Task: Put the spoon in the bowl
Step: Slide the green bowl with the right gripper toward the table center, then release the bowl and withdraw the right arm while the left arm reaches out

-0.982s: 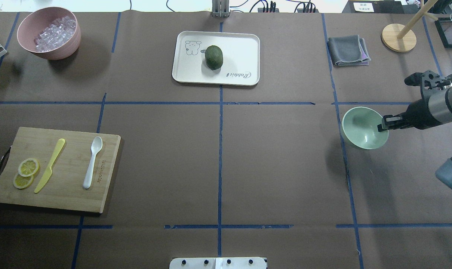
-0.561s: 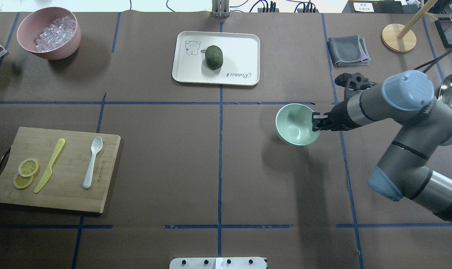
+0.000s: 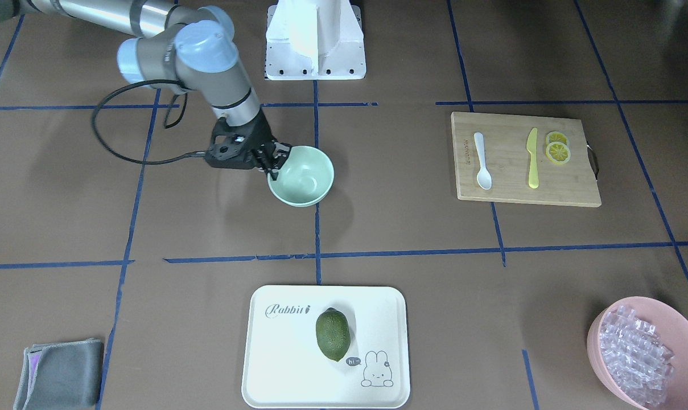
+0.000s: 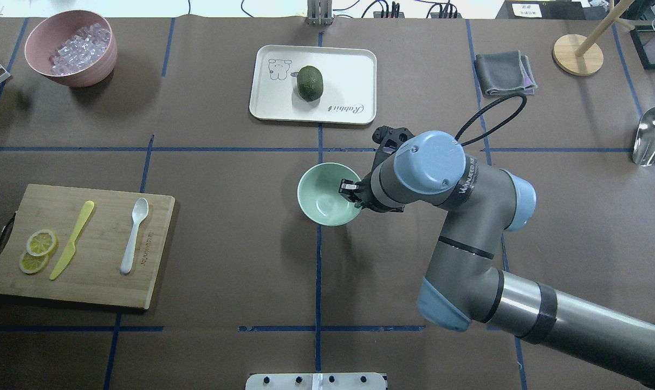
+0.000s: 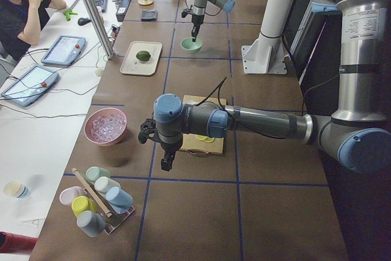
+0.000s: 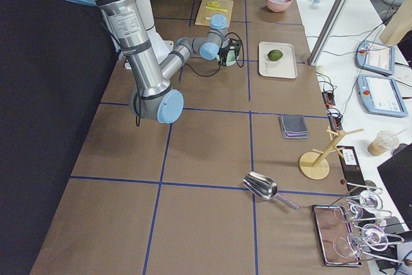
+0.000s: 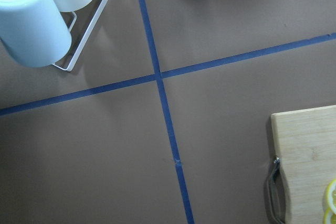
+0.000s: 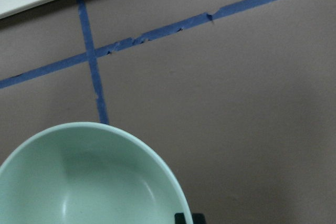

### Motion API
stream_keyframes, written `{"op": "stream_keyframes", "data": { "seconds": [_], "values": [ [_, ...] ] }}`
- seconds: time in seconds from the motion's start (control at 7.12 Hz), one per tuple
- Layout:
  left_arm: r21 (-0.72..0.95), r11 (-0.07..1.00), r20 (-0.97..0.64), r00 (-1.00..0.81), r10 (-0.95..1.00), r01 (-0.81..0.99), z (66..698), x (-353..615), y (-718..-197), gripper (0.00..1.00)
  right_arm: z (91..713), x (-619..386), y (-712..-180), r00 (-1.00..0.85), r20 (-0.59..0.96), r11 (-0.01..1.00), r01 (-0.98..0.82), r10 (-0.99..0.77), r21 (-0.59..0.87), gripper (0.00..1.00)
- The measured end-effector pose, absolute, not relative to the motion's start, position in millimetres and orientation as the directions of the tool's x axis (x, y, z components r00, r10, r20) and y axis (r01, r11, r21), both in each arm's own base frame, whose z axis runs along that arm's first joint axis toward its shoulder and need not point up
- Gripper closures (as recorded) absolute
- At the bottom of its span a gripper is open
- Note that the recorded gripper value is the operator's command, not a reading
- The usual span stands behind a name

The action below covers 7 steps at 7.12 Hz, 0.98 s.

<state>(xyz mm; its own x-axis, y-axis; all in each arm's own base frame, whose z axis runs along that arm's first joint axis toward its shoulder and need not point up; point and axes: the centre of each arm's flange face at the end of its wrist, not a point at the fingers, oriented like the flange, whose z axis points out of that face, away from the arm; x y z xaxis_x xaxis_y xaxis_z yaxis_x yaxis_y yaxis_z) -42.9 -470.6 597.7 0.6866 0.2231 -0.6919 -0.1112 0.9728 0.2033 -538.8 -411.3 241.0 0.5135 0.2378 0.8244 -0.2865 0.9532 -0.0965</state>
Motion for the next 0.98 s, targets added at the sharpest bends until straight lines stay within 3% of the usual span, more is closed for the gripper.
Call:
{"op": "stream_keyframes", "data": {
  "seconds": [0.42, 0.56, 0.98],
  "values": [
    [0.204, 0.973, -0.698, 0.680, 0.224, -0.110, 597, -42, -471, 0.00, 243, -571, -394, 0.530, 0.809, 0.946, -0.310, 0.255, -0.095, 0.52],
    [0.204, 0.973, -0.698, 0.680, 0.224, -0.110, 597, -42, -471, 0.00, 244, -573, -394, 0.533, 0.807, 0.946, -0.311, 0.256, -0.095, 0.01],
    [0.211, 0.971, -0.697, 0.679, 0.230, -0.112, 595, -42, -471, 0.00, 222, -541, -416, 0.516, 0.814, 0.938, -0.334, 0.267, -0.096, 0.00]
  ]
}}
